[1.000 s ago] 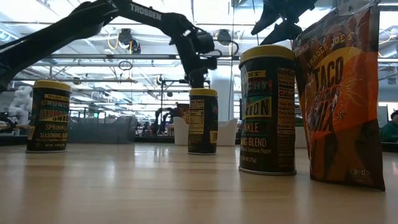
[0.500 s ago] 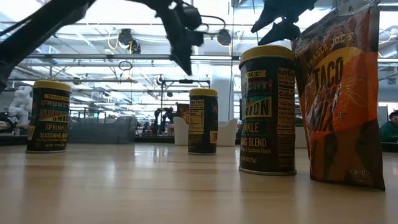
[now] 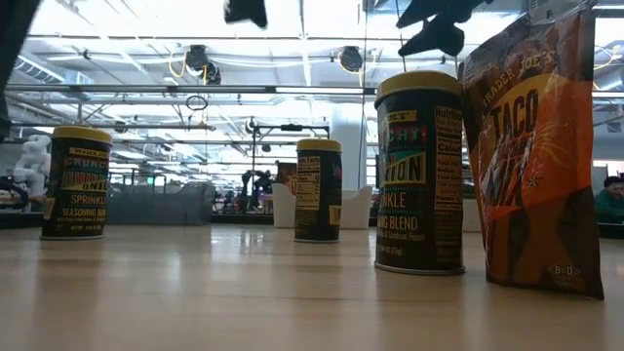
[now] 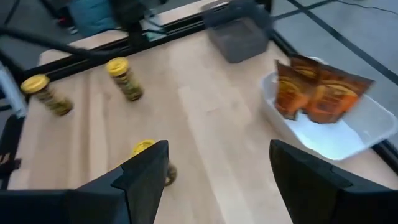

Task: Sort spices by type
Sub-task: Put the orange seasoning bag into the left white bin

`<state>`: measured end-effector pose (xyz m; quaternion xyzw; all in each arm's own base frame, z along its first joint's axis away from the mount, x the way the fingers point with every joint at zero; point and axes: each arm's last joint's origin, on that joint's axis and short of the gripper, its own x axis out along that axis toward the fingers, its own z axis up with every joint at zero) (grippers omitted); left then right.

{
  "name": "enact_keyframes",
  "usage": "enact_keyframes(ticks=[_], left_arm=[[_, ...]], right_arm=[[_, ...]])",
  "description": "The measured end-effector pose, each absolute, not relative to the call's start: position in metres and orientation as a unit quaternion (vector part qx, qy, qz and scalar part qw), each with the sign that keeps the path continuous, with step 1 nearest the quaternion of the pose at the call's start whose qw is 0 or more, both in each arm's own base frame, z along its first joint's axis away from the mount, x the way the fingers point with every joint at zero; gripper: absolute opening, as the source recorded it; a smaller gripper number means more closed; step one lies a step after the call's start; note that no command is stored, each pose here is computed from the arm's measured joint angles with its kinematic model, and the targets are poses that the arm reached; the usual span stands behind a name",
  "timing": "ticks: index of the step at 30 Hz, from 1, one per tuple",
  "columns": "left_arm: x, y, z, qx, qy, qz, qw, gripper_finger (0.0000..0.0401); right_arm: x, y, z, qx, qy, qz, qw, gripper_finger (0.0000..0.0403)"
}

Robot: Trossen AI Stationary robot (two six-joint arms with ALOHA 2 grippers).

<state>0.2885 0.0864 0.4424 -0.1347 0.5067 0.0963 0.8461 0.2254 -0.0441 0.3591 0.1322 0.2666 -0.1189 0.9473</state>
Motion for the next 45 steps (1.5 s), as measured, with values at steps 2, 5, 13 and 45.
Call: enact_keyframes(ticks=[2, 5, 13, 45], left_arm=[[0.278, 0.06, 0.448, -0.133, 0.502, 0.107, 0.848, 0.0022], [0.26, 0.022, 0.453, -0.131, 0.491, 0.118, 0.853, 0.0022], [0.234, -0.052, 0.429, -0.134, 0.504, 0.097, 0.848, 0.0022], [0.258, -0.192, 0.365, -0.031, 0.338, -0.1, 0.935, 0.0022]], right_arm=[[0.227, -0.038, 0.36, 0.122, 0.264, -0.103, 0.951, 0.0263], [0.231, -0.029, 0.363, 0.112, 0.246, -0.081, 0.959, 0.0263], [0.256, -0.003, 0.364, 0.117, 0.199, -0.027, 0.973, 0.0263], [0.259, 0.13, 0.34, 0.297, 0.225, -0.004, 0.928, 0.0263]])
